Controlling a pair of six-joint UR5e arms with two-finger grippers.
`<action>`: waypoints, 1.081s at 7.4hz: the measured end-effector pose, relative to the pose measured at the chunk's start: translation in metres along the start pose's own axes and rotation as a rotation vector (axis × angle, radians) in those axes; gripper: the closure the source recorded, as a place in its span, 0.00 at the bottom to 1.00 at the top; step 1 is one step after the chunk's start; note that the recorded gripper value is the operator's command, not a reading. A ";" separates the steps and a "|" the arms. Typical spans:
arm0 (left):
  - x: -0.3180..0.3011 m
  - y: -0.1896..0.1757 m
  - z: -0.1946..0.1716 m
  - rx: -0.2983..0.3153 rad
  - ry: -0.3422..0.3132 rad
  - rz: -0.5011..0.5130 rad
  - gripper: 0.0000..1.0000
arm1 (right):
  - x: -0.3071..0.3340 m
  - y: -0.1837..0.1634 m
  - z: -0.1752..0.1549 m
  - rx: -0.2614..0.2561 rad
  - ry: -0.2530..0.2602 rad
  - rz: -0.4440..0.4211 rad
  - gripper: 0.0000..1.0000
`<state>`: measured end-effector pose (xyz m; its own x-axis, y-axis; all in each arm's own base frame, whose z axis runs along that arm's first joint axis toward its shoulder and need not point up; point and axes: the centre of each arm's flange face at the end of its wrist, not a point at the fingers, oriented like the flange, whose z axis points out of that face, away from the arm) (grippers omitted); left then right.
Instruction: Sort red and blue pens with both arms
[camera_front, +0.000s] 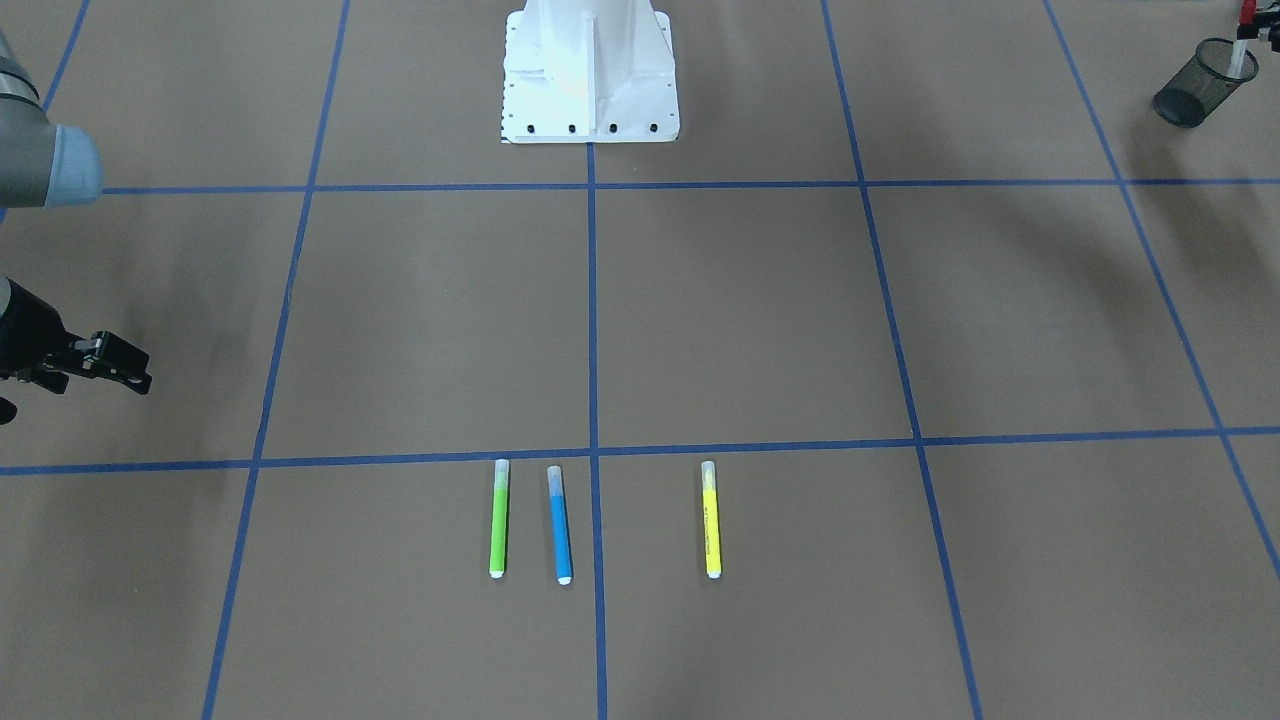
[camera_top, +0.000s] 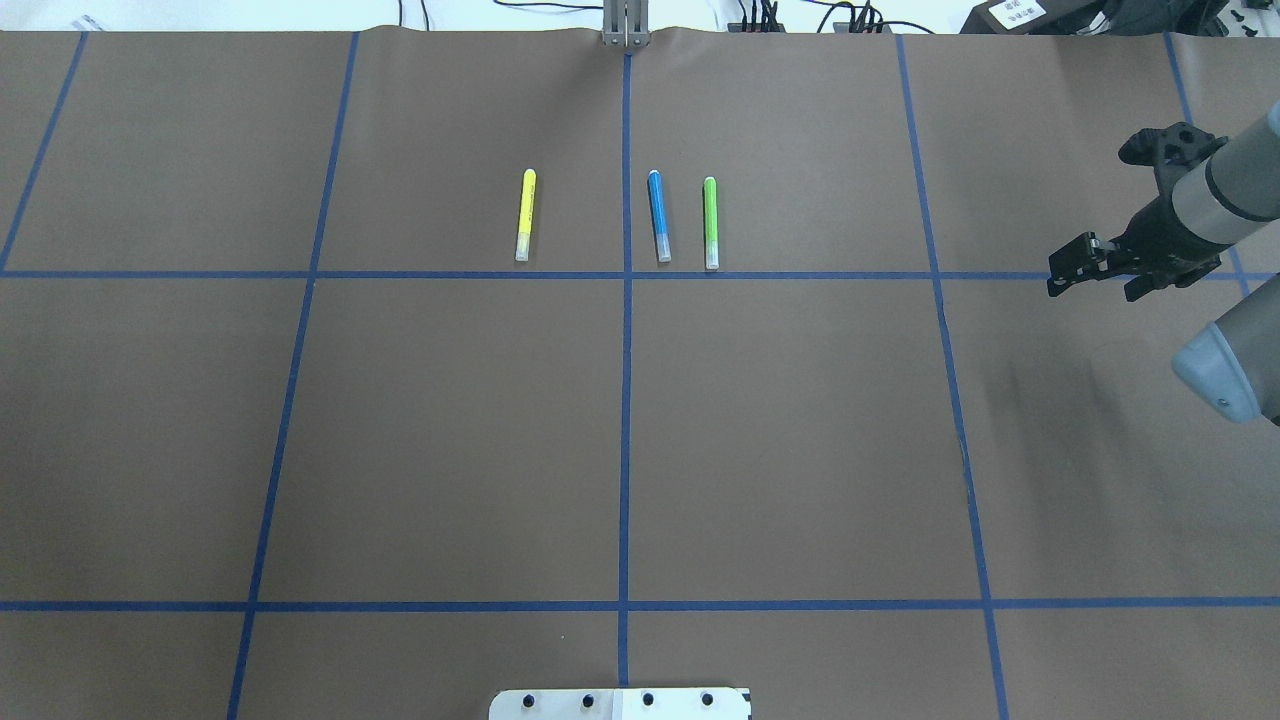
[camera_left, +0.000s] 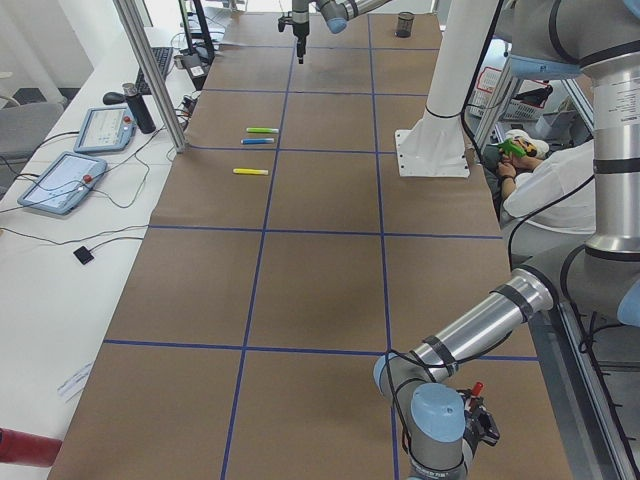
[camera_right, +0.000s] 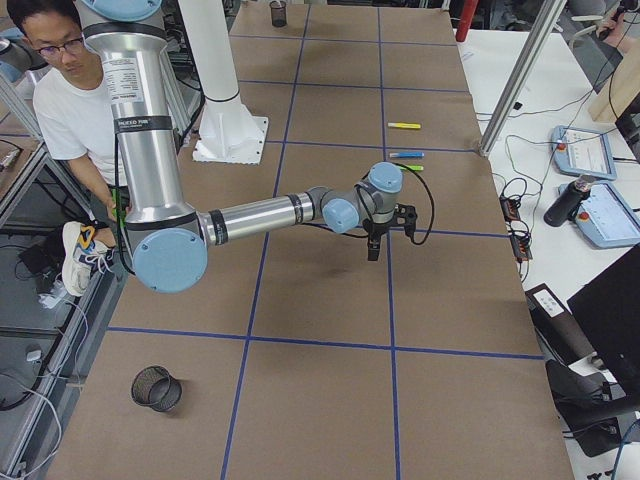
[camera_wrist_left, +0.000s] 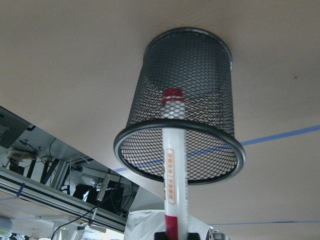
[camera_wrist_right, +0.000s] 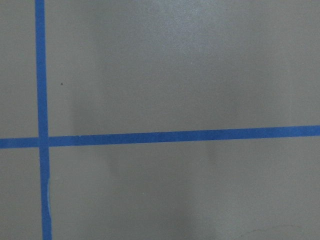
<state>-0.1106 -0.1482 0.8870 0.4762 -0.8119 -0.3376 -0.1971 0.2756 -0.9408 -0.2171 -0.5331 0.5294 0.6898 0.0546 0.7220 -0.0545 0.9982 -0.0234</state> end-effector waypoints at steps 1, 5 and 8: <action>0.002 -0.001 -0.001 0.011 0.009 0.007 0.00 | 0.000 0.000 0.000 0.000 0.000 0.000 0.00; 0.057 0.012 -0.043 0.182 0.031 0.163 0.00 | -0.004 0.001 -0.003 0.003 -0.007 -0.005 0.00; 0.118 0.013 -0.093 0.422 0.022 0.430 0.00 | -0.006 0.002 -0.002 0.001 -0.007 -0.011 0.00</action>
<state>-0.1370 -0.2879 0.8377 0.4107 -0.5914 -0.6940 -0.0088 0.7585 -0.6516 -0.2201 -0.5310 0.5239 0.6852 0.0435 0.7270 -0.0478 0.9987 -0.0146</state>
